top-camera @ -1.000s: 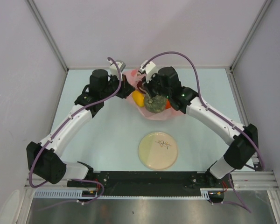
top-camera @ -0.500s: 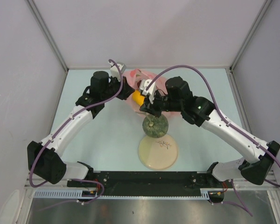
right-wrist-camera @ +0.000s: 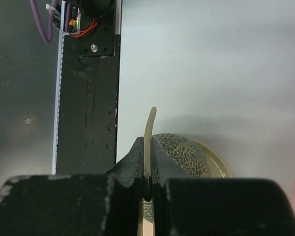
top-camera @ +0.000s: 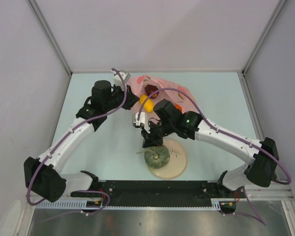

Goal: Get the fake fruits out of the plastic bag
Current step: Place the fake fruit on the plate.

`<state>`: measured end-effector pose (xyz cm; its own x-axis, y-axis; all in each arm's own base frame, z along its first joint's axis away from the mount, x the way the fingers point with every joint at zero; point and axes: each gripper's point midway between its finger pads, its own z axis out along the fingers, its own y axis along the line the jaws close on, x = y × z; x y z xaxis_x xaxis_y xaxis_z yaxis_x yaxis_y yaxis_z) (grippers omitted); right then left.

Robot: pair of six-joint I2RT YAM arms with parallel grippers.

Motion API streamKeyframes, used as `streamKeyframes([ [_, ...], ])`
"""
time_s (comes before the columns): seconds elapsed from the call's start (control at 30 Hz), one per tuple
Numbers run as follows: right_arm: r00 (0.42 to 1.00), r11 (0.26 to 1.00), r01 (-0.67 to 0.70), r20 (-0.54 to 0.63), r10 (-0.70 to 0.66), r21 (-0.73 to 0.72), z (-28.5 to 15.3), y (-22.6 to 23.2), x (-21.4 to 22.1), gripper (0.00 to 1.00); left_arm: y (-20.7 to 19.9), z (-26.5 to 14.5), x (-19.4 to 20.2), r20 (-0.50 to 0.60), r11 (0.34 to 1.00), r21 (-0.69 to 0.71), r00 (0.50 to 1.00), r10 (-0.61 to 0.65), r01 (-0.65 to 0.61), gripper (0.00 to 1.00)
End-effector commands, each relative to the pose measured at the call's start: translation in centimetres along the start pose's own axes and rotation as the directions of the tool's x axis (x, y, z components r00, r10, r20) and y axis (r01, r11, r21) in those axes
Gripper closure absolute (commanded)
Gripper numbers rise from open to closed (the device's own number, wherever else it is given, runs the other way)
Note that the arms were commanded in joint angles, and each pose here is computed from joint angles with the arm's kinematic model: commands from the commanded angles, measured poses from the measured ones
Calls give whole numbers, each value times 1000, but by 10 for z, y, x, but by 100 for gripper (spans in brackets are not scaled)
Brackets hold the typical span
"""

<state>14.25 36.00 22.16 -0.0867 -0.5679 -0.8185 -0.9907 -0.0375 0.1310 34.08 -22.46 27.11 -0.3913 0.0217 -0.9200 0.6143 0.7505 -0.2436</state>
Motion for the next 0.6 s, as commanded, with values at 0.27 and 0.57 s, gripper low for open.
streamKeyframes([
  [0.27, 999, 999, 32, 1, -32, -3, 23, -10, 7, 100, -2, -21, -8, 70, 998, -9, 996, 58, -57, 80],
  [0.57, 996, 999, -52, 76, 53, -9, 15, -10, -13, 100, -2, -17, -9, 65, 998, -4, 996, 57, -56, 79],
])
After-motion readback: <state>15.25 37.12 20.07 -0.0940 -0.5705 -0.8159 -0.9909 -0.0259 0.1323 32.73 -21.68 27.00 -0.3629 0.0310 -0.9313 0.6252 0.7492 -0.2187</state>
